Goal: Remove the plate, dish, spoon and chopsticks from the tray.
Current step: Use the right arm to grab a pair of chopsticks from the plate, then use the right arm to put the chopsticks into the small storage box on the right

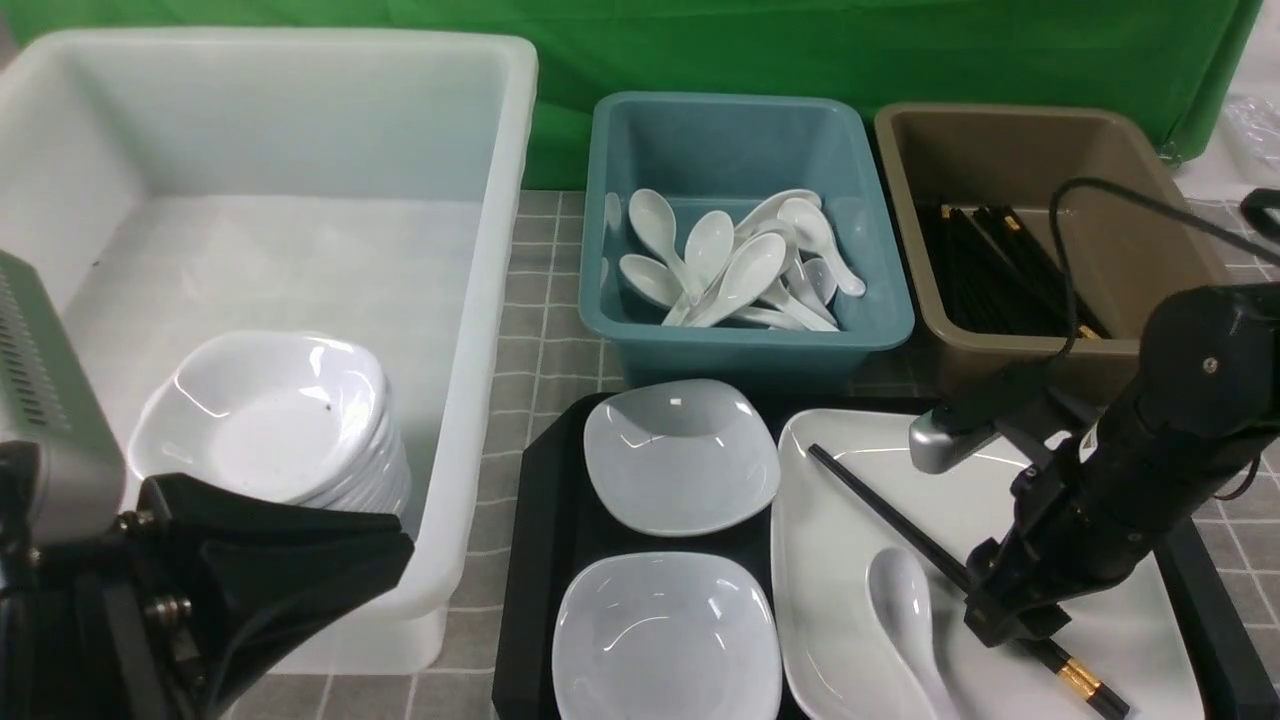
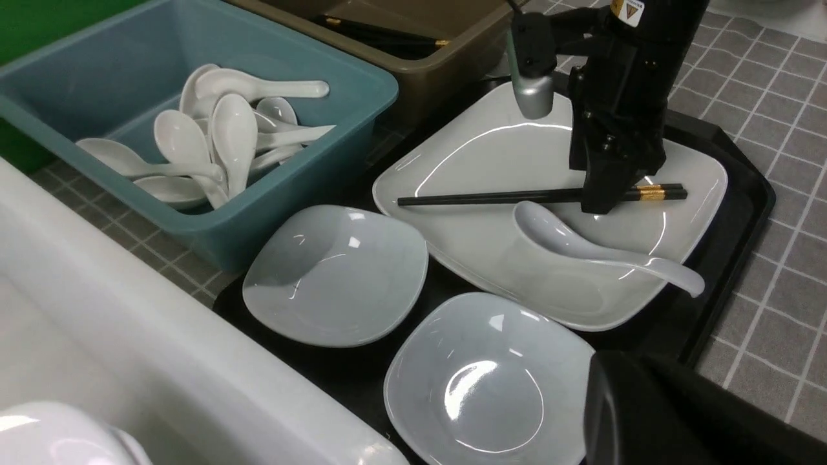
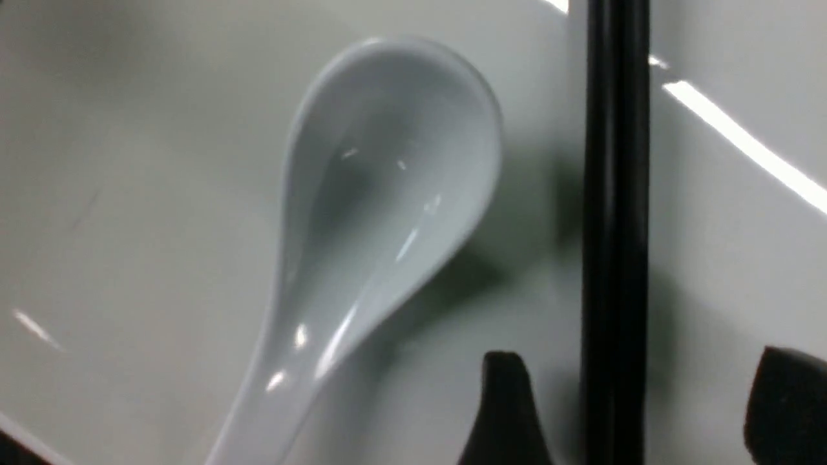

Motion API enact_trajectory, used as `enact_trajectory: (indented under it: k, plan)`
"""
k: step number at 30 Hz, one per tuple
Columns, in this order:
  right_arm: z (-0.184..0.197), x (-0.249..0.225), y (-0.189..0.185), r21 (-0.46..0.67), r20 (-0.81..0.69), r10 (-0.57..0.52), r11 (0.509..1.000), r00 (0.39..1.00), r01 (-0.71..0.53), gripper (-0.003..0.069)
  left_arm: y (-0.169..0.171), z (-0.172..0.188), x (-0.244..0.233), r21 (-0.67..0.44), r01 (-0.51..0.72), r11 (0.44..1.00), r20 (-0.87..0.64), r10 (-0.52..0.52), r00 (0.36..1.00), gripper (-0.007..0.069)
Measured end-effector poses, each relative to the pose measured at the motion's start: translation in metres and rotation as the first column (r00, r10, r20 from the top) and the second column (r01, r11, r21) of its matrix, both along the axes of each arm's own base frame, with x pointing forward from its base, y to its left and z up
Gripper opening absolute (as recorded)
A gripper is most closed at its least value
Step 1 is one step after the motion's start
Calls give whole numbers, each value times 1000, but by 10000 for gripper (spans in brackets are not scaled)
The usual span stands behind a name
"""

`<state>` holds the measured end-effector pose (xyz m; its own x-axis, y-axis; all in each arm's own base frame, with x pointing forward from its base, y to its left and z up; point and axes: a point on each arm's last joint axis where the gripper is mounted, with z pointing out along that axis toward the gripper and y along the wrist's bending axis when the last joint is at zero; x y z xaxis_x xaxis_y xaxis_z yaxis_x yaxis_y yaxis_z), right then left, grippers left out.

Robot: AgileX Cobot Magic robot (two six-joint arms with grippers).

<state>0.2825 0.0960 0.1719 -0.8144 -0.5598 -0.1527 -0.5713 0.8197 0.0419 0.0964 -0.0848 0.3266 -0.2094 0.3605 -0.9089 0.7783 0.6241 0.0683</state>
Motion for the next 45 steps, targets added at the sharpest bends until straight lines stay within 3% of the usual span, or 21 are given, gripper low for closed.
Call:
enact_trajectory:
  k: [9, 13, 16, 24, 31, 37, 38, 40, 45]
  plan:
    - [-9, 6, 0, -16, -4, 20, 1000, 1000, -20, 402, 0, 0, 0, -1, -2, 1000, 2, 2, 1000, 13]
    - [-9, 6, 0, -21, -3, 29, 999, 1000, -29, 227, 0, 0, 0, -1, -2, 1000, 2, 2, 1000, 13]
    - [-9, 5, 0, -20, -15, 27, 999, 1000, -27, 142, 0, 0, 0, -1, -2, 1000, 2, 2, 1000, 13]
    - [6, -8, -3, -18, -68, 28, 999, 997, -30, 146, 0, 0, 0, -1, -2, 1000, 2, 2, 1000, 13]
    - [72, -49, -5, 6, -19, 108, 994, 994, -108, 146, 1, 4, 4, -29, -39, 999, 44, 40, 998, 13]
    - [119, -55, -10, 139, 271, -61, 990, 961, 24, 146, 3, 15, 11, -121, -98, 988, 128, 113, 985, 13]
    - [131, -37, -16, 205, 378, -171, 974, 910, 98, 146, 4, 20, 13, -122, -98, 988, 201, 122, 972, 13]
    - [140, -11, -26, 260, 443, -273, 951, 854, 169, 146, 4, 23, 14, -100, -94, 991, 283, 119, 952, 13]
    - [139, 64, -49, 332, 463, -420, 899, 781, 287, 146, 4, 28, 14, -139, -87, 986, 296, 126, 947, 13]
